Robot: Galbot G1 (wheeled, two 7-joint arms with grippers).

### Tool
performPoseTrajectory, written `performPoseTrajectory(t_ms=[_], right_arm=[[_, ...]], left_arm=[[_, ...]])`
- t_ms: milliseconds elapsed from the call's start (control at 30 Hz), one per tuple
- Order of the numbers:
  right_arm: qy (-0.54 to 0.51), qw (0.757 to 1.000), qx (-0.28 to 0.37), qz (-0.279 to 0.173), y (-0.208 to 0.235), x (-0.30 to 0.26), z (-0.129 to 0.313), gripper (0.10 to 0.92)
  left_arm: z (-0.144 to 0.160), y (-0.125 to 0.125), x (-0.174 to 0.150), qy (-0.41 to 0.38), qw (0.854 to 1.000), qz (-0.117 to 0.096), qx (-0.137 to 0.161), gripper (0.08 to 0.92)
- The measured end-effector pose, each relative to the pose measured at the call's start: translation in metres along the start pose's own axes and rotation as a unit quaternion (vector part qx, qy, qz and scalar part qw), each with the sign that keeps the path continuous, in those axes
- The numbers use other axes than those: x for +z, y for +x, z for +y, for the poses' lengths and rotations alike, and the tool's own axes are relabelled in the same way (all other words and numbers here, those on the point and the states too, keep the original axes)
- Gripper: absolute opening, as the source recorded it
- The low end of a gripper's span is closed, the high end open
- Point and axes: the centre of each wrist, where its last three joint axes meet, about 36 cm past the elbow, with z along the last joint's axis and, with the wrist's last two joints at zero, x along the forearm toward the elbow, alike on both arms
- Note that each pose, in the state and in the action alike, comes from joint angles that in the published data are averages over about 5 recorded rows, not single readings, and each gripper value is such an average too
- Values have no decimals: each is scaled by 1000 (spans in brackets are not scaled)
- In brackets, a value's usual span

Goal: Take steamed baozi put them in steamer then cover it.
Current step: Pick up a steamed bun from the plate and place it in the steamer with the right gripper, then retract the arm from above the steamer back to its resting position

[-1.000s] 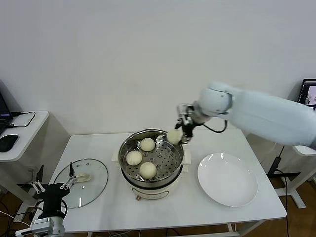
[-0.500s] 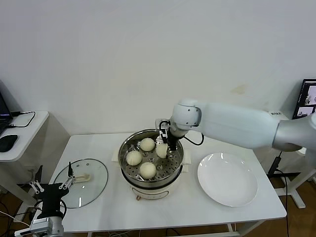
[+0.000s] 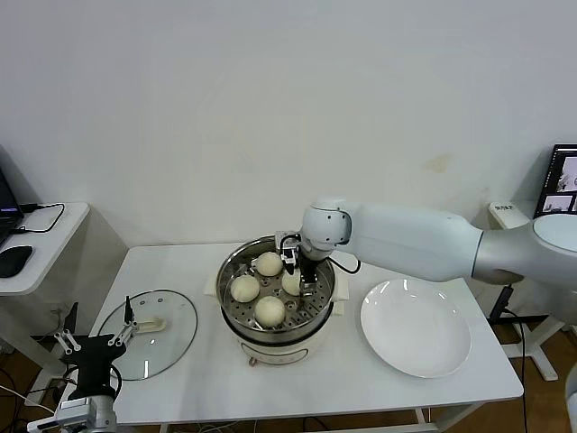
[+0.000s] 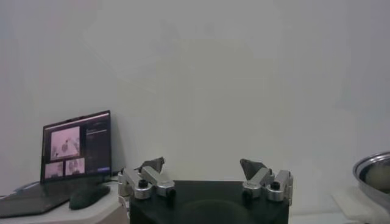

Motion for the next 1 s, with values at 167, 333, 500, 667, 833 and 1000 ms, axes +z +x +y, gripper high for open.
performPoseTrajectory(t_ms=[167,333,500,667,833,1000], right_arm=[[-8,1000,11,-14,17,8,0,821],[-23,998,37,-51,36,27,10,823],[-49,988,91,-115,42,55,35,823],[-90,962,165,-196,26,89,71,823],[-140,916,241,-289,-2,116,107,823],[-189,851,315,-376,-31,138,138,823]], left_arm=[[0,0,0,-1,1000,-1,1,823],[1,-1,0,0,1000,-1,4,823],[0,-1,4,5,1000,-1,6,823],[-4,1,8,12,1000,-2,11,823],[-8,2,14,16,1000,-6,15,823],[-12,2,21,10,1000,-6,12,823]])
